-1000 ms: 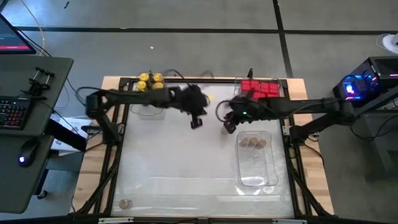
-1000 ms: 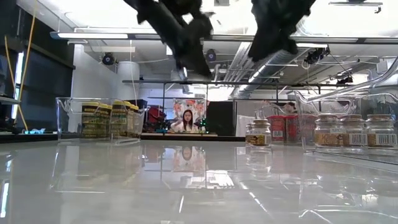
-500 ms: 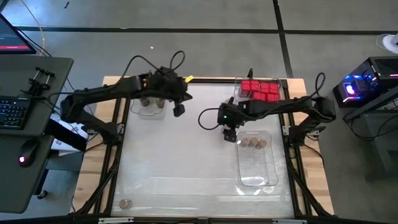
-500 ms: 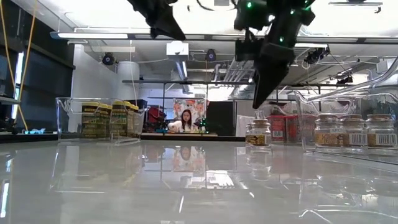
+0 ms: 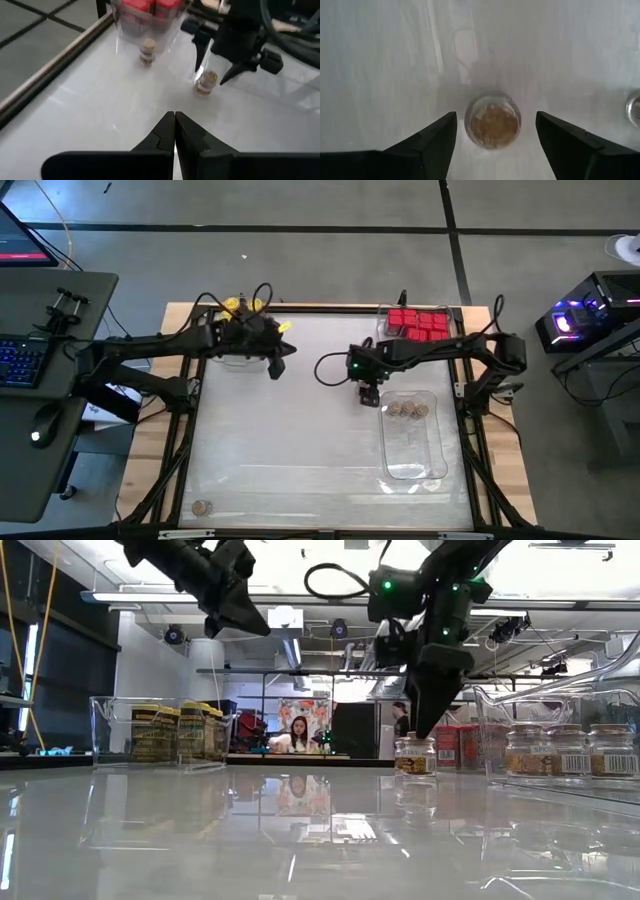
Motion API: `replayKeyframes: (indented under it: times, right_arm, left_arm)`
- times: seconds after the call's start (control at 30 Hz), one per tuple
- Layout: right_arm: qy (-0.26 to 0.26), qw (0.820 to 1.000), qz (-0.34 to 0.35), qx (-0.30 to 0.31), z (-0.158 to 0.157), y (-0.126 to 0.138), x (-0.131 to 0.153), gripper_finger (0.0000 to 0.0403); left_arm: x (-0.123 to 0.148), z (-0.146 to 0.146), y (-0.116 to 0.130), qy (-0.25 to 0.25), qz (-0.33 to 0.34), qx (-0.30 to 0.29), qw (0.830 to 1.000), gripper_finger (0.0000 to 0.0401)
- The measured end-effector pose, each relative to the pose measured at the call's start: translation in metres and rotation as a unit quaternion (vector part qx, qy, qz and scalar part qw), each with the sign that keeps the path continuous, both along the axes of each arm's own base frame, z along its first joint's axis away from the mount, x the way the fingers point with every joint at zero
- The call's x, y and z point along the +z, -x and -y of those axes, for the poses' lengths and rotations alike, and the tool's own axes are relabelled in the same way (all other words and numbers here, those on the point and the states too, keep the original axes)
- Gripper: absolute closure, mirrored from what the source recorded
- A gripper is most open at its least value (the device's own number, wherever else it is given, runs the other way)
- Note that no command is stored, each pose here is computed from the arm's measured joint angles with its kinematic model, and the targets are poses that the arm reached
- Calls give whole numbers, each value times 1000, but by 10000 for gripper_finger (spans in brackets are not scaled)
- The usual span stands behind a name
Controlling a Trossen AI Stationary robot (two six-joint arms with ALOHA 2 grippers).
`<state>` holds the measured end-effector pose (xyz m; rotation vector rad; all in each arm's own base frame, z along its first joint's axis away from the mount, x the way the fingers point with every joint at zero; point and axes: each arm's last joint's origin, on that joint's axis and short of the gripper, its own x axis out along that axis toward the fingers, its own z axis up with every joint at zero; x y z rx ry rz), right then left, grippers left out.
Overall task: Sort spices by type
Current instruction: Put the brown seasoning bottle into the bottom transparent bin
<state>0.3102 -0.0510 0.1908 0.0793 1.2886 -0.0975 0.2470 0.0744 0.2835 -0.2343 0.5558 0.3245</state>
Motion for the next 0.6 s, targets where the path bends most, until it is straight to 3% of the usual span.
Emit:
replayKeyframes:
  times: [0.4, 0.6]
  right_arm:
    - [-16, 999, -16, -24, 1, -8, -18, 136]
    - [-20, 999, -8, -32, 1, -9, -18, 168]
  left_arm:
    - [-3, -6, 0, -36, -17, -17, 999, 401]
    - [-3, -9, 2, -39, -21, -13, 999, 401]
